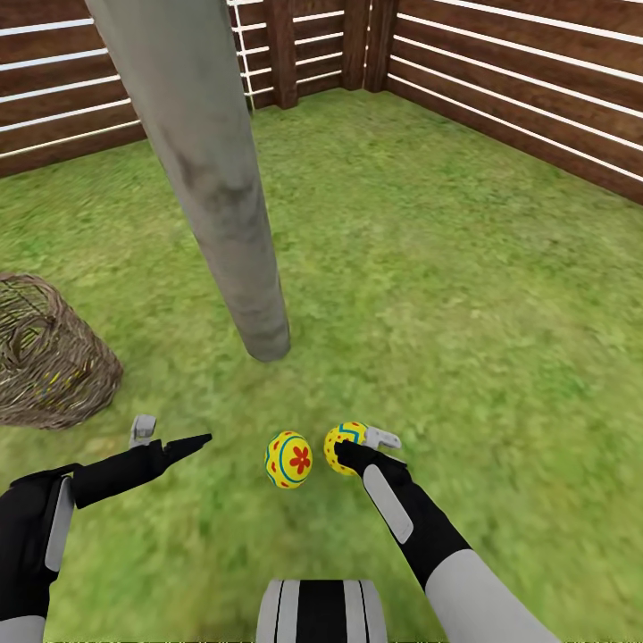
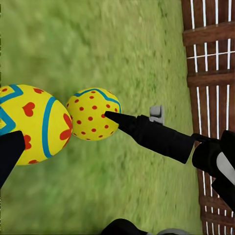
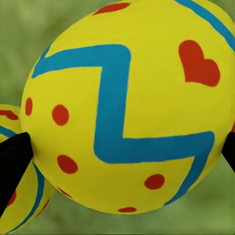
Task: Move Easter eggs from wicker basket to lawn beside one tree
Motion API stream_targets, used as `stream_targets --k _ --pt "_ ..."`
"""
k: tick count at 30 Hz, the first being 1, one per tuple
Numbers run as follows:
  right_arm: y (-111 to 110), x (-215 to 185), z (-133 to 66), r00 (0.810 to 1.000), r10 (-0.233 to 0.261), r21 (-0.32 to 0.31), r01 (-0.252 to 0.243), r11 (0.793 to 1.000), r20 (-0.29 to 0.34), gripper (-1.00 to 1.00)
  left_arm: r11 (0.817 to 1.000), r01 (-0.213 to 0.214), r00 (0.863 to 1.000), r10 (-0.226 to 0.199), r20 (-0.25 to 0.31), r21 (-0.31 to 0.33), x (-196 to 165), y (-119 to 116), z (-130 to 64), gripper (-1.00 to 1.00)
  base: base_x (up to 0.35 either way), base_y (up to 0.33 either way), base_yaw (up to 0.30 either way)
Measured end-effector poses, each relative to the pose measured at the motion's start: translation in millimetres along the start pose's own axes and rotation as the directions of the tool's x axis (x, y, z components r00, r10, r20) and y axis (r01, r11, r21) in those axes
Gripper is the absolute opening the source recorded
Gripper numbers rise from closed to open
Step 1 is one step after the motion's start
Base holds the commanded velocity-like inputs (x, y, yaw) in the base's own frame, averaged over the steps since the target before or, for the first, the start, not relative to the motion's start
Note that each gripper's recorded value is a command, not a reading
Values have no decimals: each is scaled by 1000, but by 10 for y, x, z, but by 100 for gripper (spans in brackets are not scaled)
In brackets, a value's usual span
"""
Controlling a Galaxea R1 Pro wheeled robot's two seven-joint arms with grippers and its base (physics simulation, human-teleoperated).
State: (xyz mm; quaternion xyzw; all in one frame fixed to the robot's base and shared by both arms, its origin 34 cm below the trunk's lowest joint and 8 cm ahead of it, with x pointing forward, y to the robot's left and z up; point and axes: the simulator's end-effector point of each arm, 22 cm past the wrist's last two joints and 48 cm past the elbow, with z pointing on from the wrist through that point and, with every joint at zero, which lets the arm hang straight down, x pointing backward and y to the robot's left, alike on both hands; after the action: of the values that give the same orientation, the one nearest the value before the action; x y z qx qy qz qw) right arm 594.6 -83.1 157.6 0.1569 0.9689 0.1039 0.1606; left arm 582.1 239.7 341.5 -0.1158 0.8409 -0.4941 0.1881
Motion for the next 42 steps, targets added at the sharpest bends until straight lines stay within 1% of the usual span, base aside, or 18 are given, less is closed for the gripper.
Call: stream_targets --k 4,18,19,24,27,29,42 --pt "-39 76 62 1000 2 6 -2 1000 -16 -100 1000 13 1000 -13 -8 -6 40 75 27 100 0 0 0" --pt "-37 74 62 1000 2 6 -2 1000 -15 -100 1000 13 1000 -13 -8 -6 40 74 27 100 0 0 0" --pt "-37 76 62 1000 3 6 -2 1000 -15 100 1000 13 1000 -13 -8 -6 40 74 27 100 0 0 0" --pt "-36 73 62 1000 0 5 0 1000 -14 100 1000 13 1000 -13 -9 -6 42 73 29 100 0 0 0" --pt "32 59 62 1000 3 -27 -3 1000 -6 100 1000 13 1000 -13 -8 -6 41 74 28 100 0 0 0" --pt "52 55 62 1000 4 -37 -4 999 -5 100 1000 13 1000 -13 -8 -6 40 74 27 100 0 0 0" --pt "176 -188 -145 999 1 -59 2 998 45 100 1000 -28 999 27 20 13 -96 -166 -74 100 0 0 0"
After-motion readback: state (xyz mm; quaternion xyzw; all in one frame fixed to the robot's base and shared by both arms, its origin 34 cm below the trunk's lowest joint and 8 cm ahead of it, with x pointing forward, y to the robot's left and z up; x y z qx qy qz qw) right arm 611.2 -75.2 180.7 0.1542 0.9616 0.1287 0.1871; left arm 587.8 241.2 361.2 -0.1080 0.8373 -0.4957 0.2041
